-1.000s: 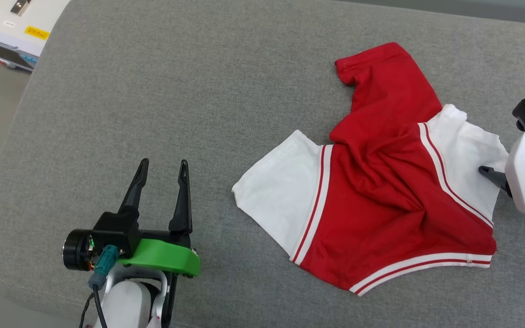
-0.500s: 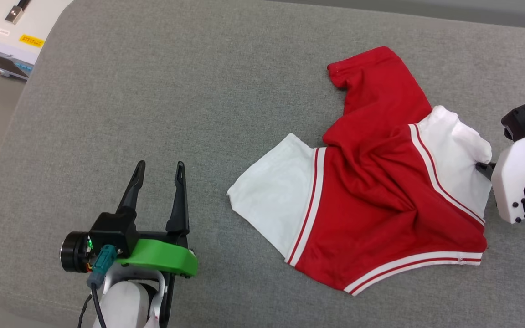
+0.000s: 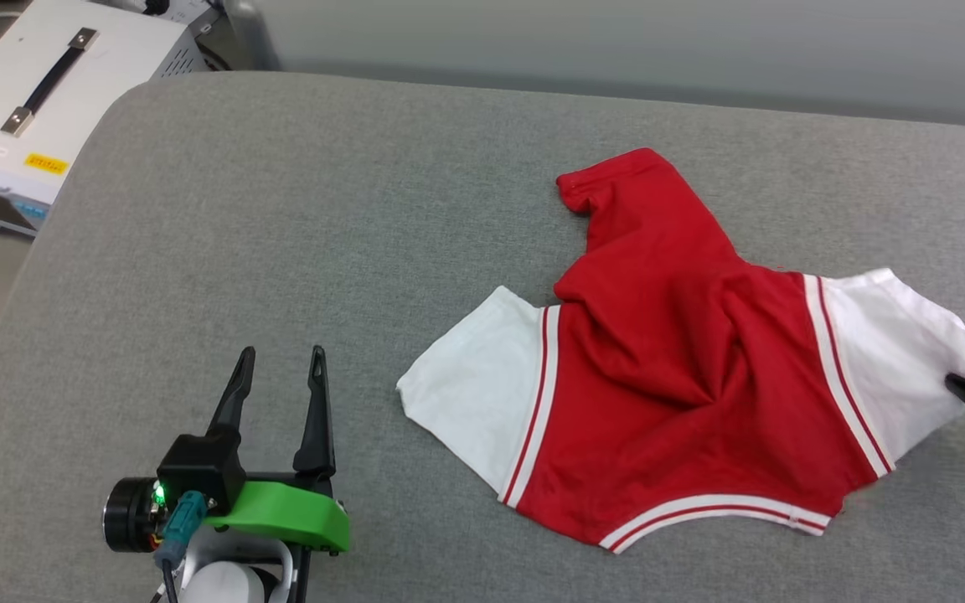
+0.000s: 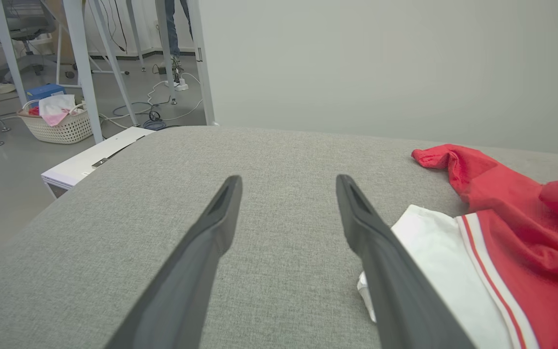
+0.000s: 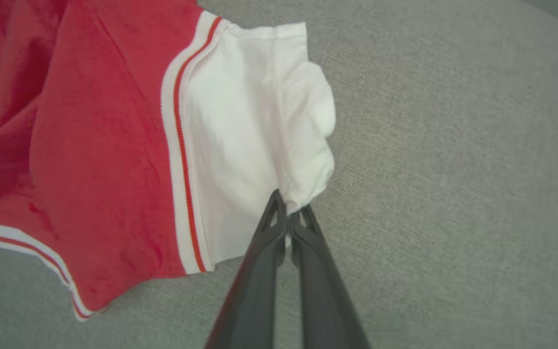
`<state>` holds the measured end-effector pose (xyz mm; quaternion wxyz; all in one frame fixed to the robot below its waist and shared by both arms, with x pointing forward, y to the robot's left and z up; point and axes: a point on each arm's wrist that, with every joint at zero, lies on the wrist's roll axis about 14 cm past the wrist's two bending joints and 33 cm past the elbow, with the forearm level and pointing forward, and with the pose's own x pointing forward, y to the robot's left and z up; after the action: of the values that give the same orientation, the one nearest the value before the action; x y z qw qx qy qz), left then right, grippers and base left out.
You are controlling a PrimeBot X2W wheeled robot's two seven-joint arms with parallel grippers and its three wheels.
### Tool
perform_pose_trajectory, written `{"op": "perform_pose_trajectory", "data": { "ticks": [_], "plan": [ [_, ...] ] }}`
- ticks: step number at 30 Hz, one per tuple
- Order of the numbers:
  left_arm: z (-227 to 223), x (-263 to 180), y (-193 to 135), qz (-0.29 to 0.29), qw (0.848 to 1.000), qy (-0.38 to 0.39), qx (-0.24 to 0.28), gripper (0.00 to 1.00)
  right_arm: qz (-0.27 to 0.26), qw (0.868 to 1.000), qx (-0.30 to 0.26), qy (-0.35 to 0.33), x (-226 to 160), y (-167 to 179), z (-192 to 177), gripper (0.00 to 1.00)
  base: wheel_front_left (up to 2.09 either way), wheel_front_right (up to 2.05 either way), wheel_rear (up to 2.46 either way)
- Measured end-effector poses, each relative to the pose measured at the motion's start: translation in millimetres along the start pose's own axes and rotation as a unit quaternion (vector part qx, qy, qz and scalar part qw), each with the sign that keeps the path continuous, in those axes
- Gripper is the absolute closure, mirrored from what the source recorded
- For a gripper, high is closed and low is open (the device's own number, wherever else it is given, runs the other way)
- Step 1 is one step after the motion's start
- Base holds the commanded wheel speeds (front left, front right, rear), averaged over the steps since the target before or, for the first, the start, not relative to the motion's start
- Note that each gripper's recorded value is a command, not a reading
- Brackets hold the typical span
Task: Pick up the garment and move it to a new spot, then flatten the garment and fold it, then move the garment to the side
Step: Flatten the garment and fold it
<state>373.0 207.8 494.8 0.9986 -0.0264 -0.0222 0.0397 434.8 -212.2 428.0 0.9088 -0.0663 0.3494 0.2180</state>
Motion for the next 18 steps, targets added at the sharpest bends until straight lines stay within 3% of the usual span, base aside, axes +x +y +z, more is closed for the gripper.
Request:
{"op": "perform_pose_trajectory", "data": {
  "ticks": [9,16,17,18],
  "plan": [
    [7,1,-14,-0.022,1.0,-0.012,-0.006,0.0,-0.078,0.99,0.116,0.035,-50,-38,-72,1.0,0.0,0.0,0.0],
    [5,-1,-12,-0.023,1.0,-0.008,-0.002,0.0,-0.104,0.976,0.175,0.083,-56,-37,-126,1.0,0.0,0.0,0.0],
    [5,-1,-12,-0.024,1.0,-0.008,-0.002,0.0,-0.103,0.975,0.178,0.078,-54,-35,-126,0.87,0.0,0.0,0.0],
    [5,-2,-11,-0.023,1.0,-0.008,-0.002,0.0,-0.105,0.976,0.178,0.07,-53,-35,-123,0.32,0.0,0.0,0.0]
  ]
}}
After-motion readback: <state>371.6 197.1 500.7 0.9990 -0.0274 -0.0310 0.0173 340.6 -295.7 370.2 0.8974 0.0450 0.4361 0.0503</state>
